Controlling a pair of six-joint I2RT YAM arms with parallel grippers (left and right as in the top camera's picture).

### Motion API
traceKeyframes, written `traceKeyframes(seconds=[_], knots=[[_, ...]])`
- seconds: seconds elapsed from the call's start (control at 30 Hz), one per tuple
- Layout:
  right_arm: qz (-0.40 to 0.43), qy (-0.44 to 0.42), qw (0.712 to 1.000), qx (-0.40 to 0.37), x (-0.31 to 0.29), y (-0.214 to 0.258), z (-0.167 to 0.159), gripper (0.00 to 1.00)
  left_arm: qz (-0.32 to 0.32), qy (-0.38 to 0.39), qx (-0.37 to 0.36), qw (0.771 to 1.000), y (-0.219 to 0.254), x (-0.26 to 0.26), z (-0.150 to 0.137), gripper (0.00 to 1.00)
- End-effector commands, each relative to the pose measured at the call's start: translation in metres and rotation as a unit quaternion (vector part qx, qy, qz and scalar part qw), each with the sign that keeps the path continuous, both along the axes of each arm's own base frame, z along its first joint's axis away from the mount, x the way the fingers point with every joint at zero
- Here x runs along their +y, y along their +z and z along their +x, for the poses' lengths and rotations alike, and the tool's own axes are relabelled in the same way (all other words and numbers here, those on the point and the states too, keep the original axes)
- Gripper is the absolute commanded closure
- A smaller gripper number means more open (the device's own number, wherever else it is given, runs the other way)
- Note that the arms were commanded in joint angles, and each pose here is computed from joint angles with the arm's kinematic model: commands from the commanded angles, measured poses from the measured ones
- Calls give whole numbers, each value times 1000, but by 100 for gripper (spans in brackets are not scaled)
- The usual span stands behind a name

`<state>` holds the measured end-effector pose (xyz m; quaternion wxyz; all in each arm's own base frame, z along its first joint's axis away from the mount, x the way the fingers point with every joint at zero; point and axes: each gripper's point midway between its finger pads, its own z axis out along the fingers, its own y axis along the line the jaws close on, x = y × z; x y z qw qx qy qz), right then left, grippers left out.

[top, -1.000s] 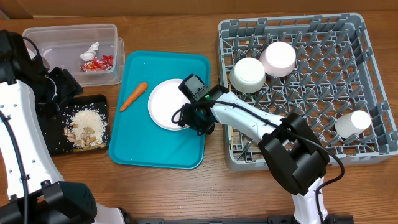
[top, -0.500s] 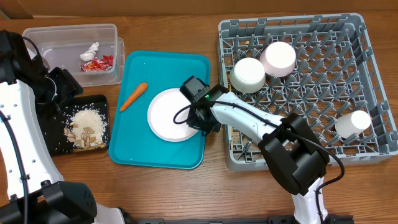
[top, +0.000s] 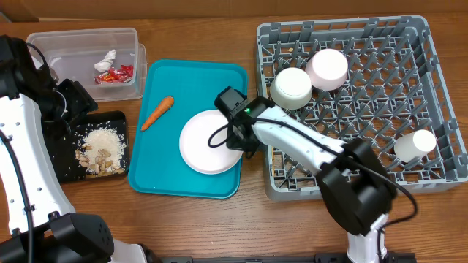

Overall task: Sort waste into correct bins and load items into the dishwasher
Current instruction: 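Reach the right gripper to the plate rim and grasp it, then lift the white plate with the right gripper and carry it over the rack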

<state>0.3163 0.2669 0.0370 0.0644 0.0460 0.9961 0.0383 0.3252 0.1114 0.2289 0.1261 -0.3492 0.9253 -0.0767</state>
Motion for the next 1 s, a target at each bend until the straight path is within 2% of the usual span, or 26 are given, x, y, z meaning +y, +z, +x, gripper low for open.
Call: traceKeyframes(seconds=[0.0,0.17,0.3,0.43,0.57,0.7,0.9,0.97], knots=[[3,51,993,-109,-5,81,26,96,6,-14,-17,1000,10,-3,2,35],[14,108,978,-177,-20,165,23,96,6,-14,-18,1000,10,-3,3,35],[-35,76,963,-257,-74,226,34,96,6,-14,-18,1000,10,-3,3,35],[-130,22,939,-319,-152,268,50,96,6,-14,-18,1000,10,-3,3,35],[-255,-13,912,-320,-236,288,60,96,6,-14,-19,1000,10,-3,3,35],[-353,-113,875,-312,-319,305,63,96,7,-14,-19,1000,10,-3,3,35],[-422,-275,807,-309,-408,319,53,96,5,-15,-20,1000,10,-4,4,35],[-441,-303,791,-297,-430,316,52,96,5,-15,-20,1000,10,-4,3,35]])
